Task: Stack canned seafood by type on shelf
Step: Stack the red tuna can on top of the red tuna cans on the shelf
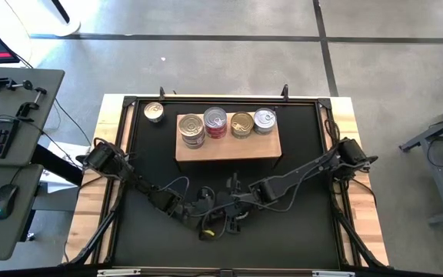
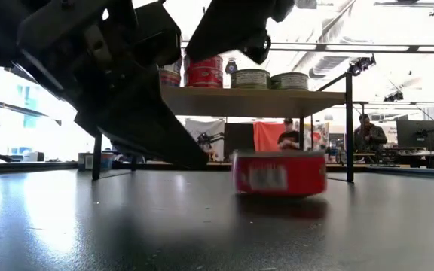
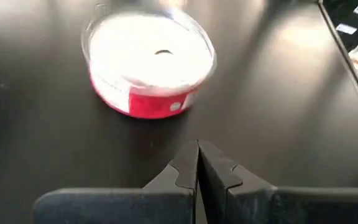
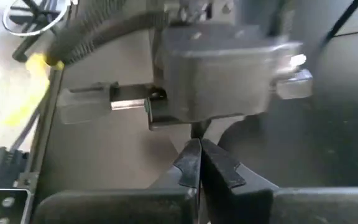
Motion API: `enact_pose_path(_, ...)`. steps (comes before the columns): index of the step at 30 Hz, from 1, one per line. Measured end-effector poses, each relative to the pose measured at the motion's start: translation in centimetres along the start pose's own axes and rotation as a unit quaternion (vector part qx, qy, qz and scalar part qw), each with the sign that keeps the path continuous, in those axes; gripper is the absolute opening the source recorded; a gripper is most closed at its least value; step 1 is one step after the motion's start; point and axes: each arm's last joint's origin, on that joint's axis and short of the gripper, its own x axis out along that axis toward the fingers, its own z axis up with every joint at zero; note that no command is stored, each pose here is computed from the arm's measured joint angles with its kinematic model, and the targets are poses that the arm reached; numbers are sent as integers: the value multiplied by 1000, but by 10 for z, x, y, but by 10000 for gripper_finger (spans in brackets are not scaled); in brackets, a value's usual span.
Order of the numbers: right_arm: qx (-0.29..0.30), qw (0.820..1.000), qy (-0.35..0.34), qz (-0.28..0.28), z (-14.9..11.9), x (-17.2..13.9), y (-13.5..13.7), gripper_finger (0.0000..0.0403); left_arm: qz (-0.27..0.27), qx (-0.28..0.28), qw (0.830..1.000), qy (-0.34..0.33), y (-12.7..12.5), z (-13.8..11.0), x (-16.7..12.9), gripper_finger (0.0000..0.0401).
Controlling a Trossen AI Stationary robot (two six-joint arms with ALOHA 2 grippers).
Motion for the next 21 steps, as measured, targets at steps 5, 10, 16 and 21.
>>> enact_pose_path(5, 22, 999, 36, -18, -3, -25, -1, 0, 5, 5, 1000, 10, 1, -2, 0, 0)
enact_pose_path(10, 32, 991, 110, -68, -32, -47, -3, 0, 27, 0, 1000, -12, 4, 2, 1, 0)
enact_pose_path(16, 138, 983, 107, -49, -93, -45, -13, 0, 7, 82, 996, -45, -10, 34, 2, 0)
enact_pose_path(21, 196, 978, 75, -8, -127, -32, -17, 0, 27, 190, 980, -52, -24, 55, -1, 0)
